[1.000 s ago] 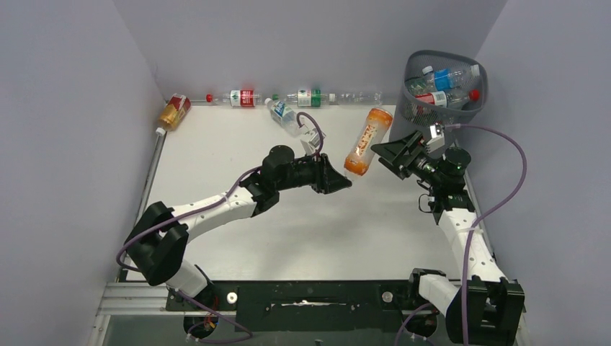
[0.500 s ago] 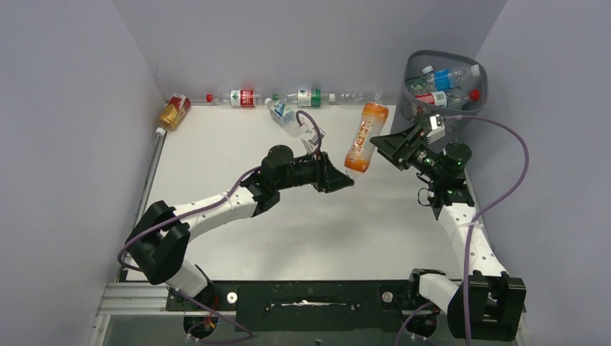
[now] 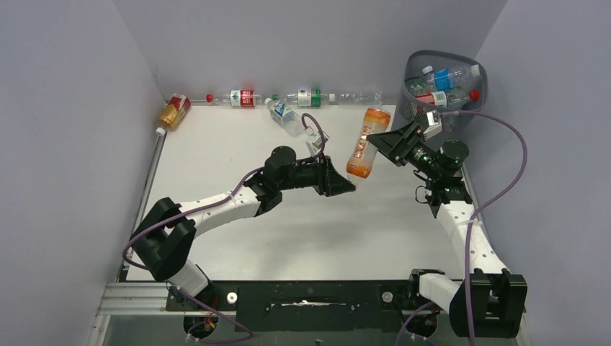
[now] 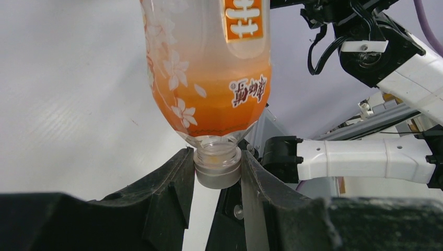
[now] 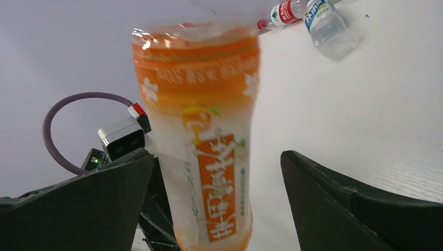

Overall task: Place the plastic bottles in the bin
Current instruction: Pick up the plastic bottle at the center of the board.

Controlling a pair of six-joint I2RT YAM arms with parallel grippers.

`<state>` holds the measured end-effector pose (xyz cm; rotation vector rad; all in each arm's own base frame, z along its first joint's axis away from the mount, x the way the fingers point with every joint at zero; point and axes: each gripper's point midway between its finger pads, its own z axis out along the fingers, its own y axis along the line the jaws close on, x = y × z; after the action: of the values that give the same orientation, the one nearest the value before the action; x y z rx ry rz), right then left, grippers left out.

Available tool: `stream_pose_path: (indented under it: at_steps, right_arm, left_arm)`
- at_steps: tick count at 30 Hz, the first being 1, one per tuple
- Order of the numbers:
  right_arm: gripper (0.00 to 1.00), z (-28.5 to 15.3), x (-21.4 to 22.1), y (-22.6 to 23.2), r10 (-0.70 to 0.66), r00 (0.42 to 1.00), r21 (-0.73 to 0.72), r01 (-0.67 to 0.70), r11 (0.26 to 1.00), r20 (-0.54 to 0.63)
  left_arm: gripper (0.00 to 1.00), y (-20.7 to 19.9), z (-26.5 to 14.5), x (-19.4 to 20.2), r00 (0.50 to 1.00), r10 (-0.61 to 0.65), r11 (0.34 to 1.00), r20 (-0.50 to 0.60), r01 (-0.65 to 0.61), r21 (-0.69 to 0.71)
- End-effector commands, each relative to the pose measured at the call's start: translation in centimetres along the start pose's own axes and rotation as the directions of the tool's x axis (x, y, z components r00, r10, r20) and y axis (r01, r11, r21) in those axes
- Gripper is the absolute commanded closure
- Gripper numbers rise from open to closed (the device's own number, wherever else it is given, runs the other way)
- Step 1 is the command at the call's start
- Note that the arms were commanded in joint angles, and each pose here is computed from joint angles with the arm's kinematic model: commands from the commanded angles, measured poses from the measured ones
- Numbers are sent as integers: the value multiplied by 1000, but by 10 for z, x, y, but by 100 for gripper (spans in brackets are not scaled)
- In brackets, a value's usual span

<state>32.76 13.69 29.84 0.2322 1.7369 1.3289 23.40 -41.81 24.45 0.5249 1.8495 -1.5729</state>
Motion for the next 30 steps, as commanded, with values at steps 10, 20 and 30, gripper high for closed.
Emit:
stream_pose_path:
  at_steps: [10, 20, 30]
  right_arm:
    - [2, 15, -10, 10, -162, 987, 38, 162, 986, -7]
    - [33, 9, -30, 9, -230, 973, 161, 226, 961, 9]
    - [38, -12, -126, 5, -282, 948, 249, 240, 938, 147]
  left_arm:
    - [80, -35, 3, -18, 998, 57, 991, 8, -58, 118]
    - [60, -42, -13, -38, 995, 88, 991, 56, -93, 99]
    - [20, -38, -57, -77, 980, 120, 991, 159, -127, 35]
